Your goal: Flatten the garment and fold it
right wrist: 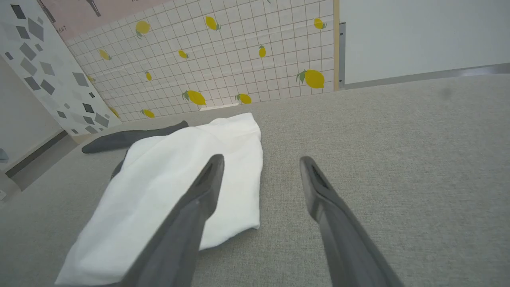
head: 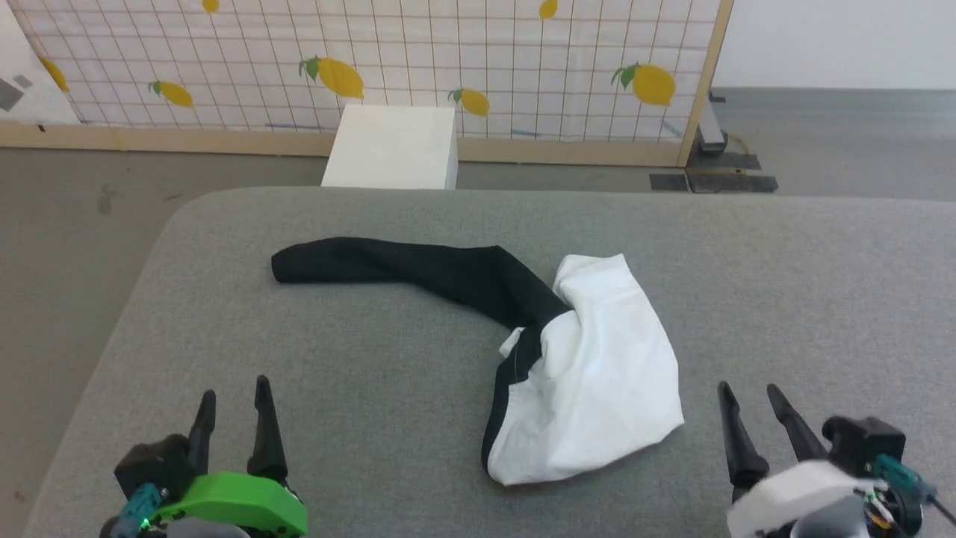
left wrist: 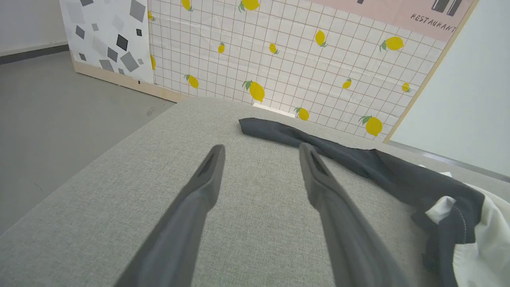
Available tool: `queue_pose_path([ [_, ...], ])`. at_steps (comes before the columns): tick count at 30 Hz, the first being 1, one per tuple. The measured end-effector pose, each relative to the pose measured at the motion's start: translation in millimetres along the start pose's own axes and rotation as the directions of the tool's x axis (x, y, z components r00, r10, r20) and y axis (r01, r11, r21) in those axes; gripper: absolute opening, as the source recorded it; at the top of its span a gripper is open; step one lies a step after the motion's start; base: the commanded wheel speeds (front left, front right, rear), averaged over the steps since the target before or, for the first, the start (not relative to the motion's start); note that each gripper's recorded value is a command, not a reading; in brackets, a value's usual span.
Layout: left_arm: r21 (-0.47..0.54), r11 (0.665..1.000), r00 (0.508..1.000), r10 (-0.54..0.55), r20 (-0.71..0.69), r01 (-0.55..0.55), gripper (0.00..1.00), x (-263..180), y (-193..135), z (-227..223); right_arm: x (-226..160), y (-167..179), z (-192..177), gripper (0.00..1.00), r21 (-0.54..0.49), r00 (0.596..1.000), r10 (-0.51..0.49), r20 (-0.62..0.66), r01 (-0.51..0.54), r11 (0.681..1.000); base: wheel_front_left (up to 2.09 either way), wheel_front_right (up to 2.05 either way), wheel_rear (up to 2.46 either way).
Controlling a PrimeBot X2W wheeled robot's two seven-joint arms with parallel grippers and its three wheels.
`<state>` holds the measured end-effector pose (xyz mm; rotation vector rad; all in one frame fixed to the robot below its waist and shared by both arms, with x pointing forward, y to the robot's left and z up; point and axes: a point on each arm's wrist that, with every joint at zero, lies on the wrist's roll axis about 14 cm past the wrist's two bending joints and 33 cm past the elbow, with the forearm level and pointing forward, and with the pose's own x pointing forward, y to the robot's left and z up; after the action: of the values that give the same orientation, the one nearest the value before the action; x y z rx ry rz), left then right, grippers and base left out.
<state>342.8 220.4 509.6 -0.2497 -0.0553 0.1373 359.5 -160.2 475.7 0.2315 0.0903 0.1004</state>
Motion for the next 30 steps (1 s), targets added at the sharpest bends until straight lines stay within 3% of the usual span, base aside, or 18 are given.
queue_pose_path([
  [4, -0.016, 1.000, 1.000, 0.021, 0.009, -0.021, 1.00, 0.7, 0.2, -0.8, 30.3, 20.0, 4.6, 1.00, -0.014, 0.995, 0.063, -0.079, -0.064, 0.998, 0.00, 0.00, 0.00],
  [7, -0.033, 0.999, 1.000, 0.021, 0.002, -0.021, 1.00, 2.8, -2.4, -5.3, 64.4, 50.7, 18.9, 1.00, -0.084, 0.979, 0.143, -0.145, -0.156, 0.984, 0.00, 0.00, 0.00],
  [12, -0.033, 0.999, 1.000, -0.009, -0.008, 0.008, 1.00, 13.2, -10.4, -12.5, 119.5, 108.0, 33.1, 1.00, -0.211, 0.921, 0.245, -0.305, -0.316, 0.925, 0.00, 0.00, 0.00],
  [16, -0.042, 0.999, 1.000, -0.021, -0.001, 0.021, 1.00, 25.3, -15.6, -13.7, 149.3, 127.5, 11.3, 1.00, -0.316, 0.842, 0.198, -0.501, -0.391, 0.864, 0.00, 0.00, 0.00],
  [20, -0.035, 0.999, 1.000, -0.014, -0.010, 0.013, 1.00, 31.3, -13.4, -19.1, 175.4, 131.6, -11.0, 1.00, -0.437, 0.780, 0.088, -0.619, -0.436, 0.787, 0.00, 0.00, 0.00],
  [25, -0.040, 0.999, 0.999, 0.017, -0.036, -0.019, 1.00, 35.5, -3.8, -29.2, 200.3, 132.7, -41.9, 1.00, -0.481, 0.723, 0.011, -0.691, -0.471, 0.740, 0.00, 0.00, 0.00],
  [30, -0.019, 0.997, 0.994, 0.072, -0.087, -0.073, 1.00, 32.2, 15.8, -44.4, 201.7, 129.6, -102.4, 1.00, -0.447, 0.608, -0.036, -0.793, -0.540, 0.713, 0.00, 0.00, 0.00],
])
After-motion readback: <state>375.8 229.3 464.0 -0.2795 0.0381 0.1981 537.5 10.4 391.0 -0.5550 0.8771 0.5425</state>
